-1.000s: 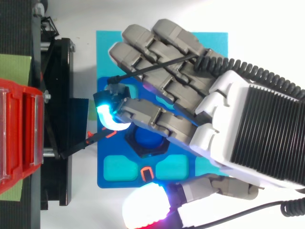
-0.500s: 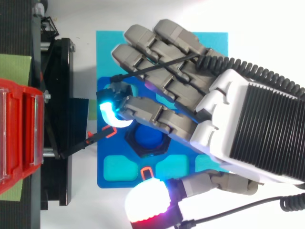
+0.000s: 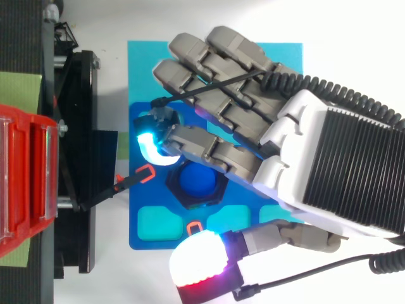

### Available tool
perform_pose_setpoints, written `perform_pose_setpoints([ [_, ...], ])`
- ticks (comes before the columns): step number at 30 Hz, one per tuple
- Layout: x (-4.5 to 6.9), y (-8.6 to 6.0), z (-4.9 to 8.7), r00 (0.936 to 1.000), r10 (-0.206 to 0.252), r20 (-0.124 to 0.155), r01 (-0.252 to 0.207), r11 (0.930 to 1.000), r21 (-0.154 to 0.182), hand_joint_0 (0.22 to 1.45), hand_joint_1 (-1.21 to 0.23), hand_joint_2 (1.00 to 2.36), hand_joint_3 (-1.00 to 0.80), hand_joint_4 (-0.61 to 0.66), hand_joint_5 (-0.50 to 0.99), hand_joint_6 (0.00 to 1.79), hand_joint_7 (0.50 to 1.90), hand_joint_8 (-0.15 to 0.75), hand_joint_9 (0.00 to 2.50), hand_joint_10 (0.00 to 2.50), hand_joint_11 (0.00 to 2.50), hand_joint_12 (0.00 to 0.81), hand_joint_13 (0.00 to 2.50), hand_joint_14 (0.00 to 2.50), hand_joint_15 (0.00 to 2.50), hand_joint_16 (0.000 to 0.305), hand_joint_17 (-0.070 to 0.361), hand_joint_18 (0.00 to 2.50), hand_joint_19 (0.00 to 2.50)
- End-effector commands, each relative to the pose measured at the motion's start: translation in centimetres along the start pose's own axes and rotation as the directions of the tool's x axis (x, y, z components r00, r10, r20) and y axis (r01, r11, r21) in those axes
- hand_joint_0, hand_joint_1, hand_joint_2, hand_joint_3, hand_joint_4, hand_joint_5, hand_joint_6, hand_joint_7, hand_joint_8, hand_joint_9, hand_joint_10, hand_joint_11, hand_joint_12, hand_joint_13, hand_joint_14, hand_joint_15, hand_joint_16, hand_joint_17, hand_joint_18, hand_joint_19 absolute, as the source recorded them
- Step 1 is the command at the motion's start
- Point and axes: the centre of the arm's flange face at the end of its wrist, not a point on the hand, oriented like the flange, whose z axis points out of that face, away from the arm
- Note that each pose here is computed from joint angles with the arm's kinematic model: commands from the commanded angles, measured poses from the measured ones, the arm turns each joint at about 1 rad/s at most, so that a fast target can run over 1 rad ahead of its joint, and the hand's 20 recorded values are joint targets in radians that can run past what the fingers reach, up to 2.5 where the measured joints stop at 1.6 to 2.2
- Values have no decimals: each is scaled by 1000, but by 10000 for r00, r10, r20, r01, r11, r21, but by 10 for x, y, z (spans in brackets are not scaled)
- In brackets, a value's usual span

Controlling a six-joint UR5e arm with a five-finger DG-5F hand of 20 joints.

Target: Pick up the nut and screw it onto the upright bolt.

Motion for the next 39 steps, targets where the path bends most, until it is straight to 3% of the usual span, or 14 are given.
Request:
perform_pose_setpoints([
  [1,1,0,0,10000,-13,-24,13,10000,-3,470,-104,1000,-500,207,-182,503,844,258,220,0,0,368,31,0,0,63,142,0,0],
  [7,1,-2,0,10000,-39,-56,39,10000,34,478,-161,1000,-500,258,-164,503,876,277,388,0,0,351,181,0,0,61,136,10,0],
  [22,-1,-12,0,9996,-164,-231,167,9998,144,504,-235,1000,-500,333,-88,504,1047,293,767,0,0,298,491,0,0,52,116,320,0],
  [32,1,-29,-2,9963,-469,-724,497,9980,380,516,-262,1000,-500,284,-30,503,1225,289,930,0,0,273,607,0,2,47,106,475,35],
  [39,-2,-39,1,9962,-482,-731,519,9975,489,524,-285,1000,-500,186,27,502,1382,287,1123,0,39,239,725,1,30,43,98,609,111],
])
